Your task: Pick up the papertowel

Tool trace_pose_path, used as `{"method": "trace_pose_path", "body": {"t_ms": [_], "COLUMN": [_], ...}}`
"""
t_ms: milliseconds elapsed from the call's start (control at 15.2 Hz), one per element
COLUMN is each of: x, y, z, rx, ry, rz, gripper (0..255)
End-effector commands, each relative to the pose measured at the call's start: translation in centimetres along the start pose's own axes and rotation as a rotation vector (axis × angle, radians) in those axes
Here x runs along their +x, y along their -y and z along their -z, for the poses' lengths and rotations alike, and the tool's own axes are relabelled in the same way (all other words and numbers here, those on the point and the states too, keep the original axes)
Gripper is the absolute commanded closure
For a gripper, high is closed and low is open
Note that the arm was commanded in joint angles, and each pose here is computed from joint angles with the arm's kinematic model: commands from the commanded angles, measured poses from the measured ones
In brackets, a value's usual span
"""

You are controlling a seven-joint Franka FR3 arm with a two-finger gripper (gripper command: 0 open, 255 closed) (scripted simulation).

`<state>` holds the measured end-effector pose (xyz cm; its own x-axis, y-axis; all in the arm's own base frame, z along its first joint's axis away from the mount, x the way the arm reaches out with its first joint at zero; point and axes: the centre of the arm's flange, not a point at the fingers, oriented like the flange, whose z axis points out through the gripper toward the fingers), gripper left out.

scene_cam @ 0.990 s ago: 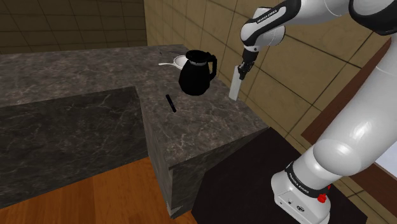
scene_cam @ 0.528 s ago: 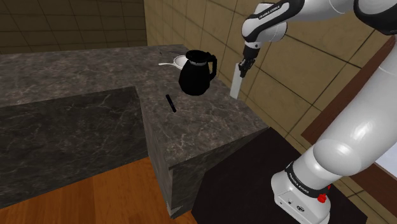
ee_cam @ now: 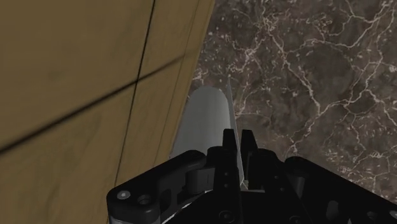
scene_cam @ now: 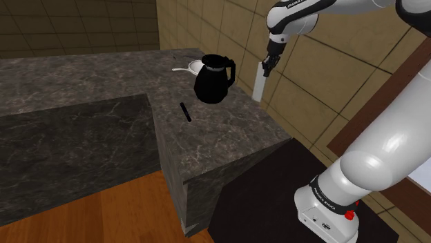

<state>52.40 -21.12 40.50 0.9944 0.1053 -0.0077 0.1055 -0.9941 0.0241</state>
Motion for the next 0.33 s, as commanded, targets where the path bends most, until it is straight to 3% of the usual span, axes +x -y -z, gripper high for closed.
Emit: {"method": "trace_pose_path", "body": {"t_ms": [0, 264], "x": [0.0, 0.0], "y": [0.1, 0.1], "z": [1.1, 2.2], "rx": [0.000, 0.000], "ry": [0.000, 0.000], "rz": [0.000, 0.000], "gripper": [255, 255]}}
